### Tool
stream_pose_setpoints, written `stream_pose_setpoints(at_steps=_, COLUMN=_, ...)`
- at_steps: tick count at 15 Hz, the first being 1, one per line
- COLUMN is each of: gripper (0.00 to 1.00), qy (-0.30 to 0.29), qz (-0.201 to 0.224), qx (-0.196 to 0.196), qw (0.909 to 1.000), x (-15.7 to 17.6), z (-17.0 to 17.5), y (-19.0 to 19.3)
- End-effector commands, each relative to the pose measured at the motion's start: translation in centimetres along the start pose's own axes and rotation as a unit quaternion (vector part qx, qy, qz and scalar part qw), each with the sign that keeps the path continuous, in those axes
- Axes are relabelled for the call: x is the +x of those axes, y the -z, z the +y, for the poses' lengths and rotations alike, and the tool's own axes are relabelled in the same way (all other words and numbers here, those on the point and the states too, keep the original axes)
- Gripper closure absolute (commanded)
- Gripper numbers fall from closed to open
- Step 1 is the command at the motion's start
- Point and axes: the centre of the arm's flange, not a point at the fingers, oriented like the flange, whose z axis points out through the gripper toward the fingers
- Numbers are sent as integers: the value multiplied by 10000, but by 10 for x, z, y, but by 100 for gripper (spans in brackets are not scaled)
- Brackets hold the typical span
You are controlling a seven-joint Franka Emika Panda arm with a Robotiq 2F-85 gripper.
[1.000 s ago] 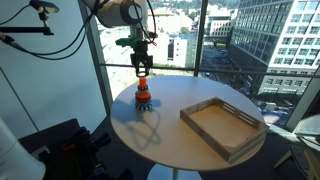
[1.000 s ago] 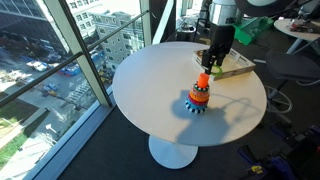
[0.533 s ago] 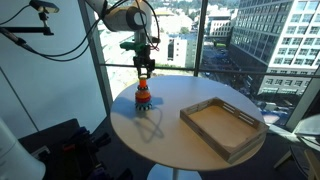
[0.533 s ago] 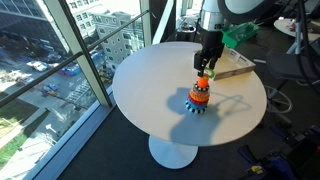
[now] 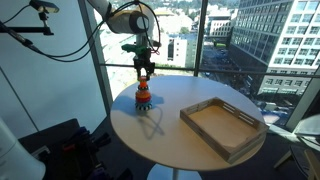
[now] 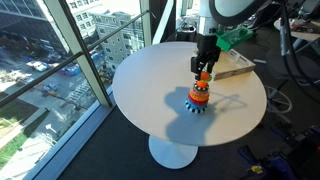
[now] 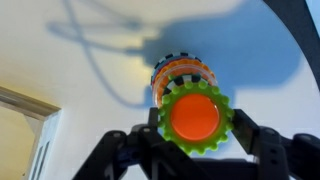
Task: Put the green ring around the orange rod
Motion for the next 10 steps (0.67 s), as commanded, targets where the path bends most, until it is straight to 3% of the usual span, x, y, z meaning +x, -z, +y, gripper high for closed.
stream_pose_setpoints(at_steps=1, gripper=52, qy=-43, qz=-197, qx=-12, qw=9998, x=12, z=-5, y=3)
stream_pose_setpoints(at_steps=2, gripper=13, qy=-32, qz=-250, qx=-16, qw=9997, x=13, z=-6, y=2)
stream_pose_setpoints(at_steps=3, gripper=6, qy=-9, qz=-295, qx=-13, qw=9996, x=13, z=-6, y=1)
stream_pose_setpoints(at_steps=4, gripper=0, qy=10, qz=-341, qx=-16, qw=9994, x=13, z=-7, y=1)
stream_pose_setpoints(at_steps=10, gripper=0, qy=18, qz=-587, qx=-76, qw=9982, x=-6, z=-8, y=4)
